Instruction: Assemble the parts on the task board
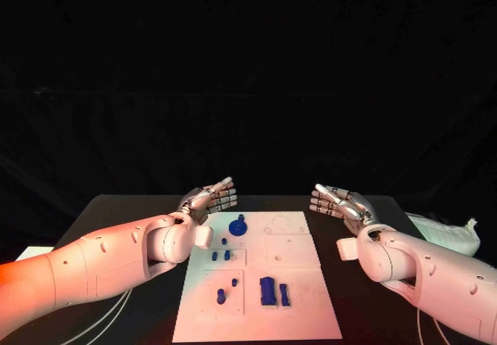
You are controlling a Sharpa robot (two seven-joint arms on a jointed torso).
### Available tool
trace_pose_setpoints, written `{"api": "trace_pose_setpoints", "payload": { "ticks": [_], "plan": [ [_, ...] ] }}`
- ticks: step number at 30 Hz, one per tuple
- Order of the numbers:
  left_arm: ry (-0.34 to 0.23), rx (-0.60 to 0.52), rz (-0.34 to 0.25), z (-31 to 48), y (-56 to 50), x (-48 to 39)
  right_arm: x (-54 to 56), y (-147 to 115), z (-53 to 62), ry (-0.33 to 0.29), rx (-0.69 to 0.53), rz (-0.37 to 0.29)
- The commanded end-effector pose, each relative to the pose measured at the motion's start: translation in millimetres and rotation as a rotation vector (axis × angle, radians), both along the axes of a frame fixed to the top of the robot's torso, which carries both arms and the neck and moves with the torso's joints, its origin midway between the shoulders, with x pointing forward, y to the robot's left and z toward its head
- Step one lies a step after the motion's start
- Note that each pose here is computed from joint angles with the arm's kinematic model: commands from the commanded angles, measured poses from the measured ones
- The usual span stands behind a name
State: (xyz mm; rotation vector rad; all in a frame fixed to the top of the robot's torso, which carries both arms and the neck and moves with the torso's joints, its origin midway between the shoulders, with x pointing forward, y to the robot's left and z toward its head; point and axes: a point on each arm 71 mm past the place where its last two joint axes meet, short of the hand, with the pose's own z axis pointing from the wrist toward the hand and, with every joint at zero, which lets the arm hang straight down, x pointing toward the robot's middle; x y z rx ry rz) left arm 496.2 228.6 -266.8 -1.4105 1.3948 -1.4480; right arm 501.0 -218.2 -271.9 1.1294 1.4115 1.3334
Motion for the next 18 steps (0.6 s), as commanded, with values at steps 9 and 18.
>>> {"api": "trace_pose_setpoints", "payload": {
  "ticks": [9, 18],
  "plan": [
    [-0.118, 0.150, 0.135, 26.2, -23.6, -20.1, -26.5, 20, 37.5, -0.049, 0.026, -0.157],
    [-0.179, 0.209, 0.192, 40.9, -35.0, -33.0, -39.1, 26, 47.6, -0.050, 0.021, -0.199]
  ]
}}
